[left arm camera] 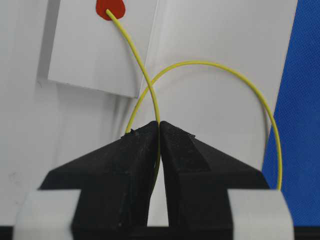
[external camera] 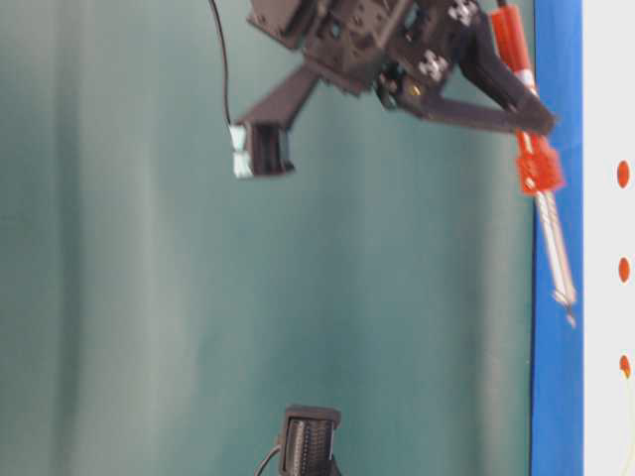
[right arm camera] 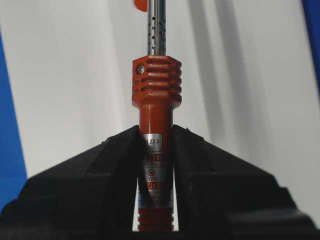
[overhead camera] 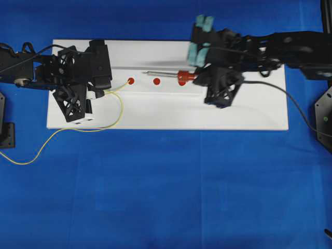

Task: Touch the tip of the soldering iron to the tip of the solder at the mark.
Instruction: 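Move the right gripper left, bringing the iron tip toward the left dot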

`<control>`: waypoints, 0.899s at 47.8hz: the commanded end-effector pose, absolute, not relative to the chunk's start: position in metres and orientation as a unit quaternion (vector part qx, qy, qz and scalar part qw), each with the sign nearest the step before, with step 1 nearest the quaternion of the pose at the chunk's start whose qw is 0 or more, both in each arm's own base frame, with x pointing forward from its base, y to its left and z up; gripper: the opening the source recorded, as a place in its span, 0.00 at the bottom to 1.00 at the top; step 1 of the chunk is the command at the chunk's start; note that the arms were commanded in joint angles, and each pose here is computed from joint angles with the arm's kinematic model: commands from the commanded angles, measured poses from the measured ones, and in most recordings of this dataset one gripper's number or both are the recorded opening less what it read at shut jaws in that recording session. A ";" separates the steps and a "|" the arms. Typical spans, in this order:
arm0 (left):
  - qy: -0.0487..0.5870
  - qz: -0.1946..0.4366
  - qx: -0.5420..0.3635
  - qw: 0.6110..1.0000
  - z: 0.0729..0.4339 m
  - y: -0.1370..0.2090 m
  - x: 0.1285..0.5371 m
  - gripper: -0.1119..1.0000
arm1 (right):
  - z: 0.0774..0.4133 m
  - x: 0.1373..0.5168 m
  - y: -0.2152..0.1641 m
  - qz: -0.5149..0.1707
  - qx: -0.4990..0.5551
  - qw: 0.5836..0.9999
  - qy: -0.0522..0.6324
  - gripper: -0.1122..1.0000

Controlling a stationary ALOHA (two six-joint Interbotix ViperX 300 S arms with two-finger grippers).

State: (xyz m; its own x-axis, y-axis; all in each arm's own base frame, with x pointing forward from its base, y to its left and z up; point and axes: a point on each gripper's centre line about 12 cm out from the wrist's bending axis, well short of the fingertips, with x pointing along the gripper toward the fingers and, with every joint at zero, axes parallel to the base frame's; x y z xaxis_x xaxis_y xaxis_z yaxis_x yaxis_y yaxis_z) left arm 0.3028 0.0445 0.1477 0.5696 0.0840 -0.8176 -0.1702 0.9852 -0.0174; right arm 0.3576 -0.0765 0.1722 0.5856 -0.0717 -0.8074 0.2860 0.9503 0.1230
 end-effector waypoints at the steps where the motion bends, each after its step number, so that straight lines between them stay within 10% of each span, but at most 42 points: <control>1: 0.443 0.074 -0.046 0.892 0.157 0.047 0.308 0.12 | 0.181 0.370 -0.077 -0.097 0.115 0.890 0.431 0.16; 43: 0.443 0.074 -0.046 0.893 0.157 0.047 0.309 0.12 | 0.167 0.387 -0.075 -0.091 0.111 0.885 0.443 0.16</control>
